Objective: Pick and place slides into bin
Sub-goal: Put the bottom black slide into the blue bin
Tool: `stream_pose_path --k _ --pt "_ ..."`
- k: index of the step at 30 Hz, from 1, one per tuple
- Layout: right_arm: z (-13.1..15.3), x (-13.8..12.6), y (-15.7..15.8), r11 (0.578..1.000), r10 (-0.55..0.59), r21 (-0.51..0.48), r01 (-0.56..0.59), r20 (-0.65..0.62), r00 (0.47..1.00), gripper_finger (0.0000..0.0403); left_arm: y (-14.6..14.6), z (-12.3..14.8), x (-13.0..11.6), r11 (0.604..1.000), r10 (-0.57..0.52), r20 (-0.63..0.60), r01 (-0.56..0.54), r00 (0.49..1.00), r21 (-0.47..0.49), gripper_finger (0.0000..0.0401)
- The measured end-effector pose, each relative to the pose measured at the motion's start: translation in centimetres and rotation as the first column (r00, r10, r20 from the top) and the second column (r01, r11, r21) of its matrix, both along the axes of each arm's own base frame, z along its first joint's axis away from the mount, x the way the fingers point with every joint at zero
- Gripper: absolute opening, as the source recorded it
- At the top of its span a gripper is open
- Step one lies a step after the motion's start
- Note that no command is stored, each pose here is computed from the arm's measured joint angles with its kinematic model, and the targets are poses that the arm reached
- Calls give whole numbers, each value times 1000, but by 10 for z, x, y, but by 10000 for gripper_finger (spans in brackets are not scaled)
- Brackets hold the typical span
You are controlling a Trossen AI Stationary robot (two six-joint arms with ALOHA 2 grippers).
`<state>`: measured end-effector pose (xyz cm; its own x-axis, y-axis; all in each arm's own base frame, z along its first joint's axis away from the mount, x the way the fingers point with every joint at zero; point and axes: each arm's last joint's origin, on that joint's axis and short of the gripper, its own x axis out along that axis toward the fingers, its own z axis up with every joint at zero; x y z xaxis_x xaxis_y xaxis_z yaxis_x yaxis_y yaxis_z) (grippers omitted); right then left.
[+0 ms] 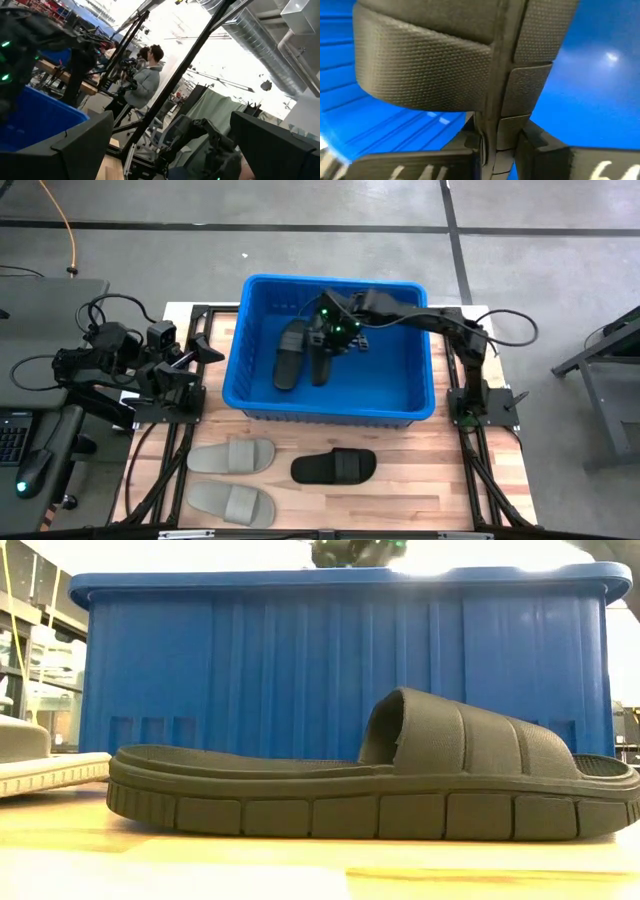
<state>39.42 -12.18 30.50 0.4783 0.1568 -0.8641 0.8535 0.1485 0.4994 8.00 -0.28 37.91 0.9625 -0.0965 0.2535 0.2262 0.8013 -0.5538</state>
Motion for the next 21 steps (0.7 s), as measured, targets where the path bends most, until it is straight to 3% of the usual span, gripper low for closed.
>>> stream_pose_path --k 9,21 --pt "-32 3 -18 997 -16 76 25 -124 992 36 0 0 0 1000 0 0 0 1000 0 392" --pt "-65 10 -38 959 -58 263 100 -163 985 36 0 0 0 1000 1 0 -1 1000 1 392"
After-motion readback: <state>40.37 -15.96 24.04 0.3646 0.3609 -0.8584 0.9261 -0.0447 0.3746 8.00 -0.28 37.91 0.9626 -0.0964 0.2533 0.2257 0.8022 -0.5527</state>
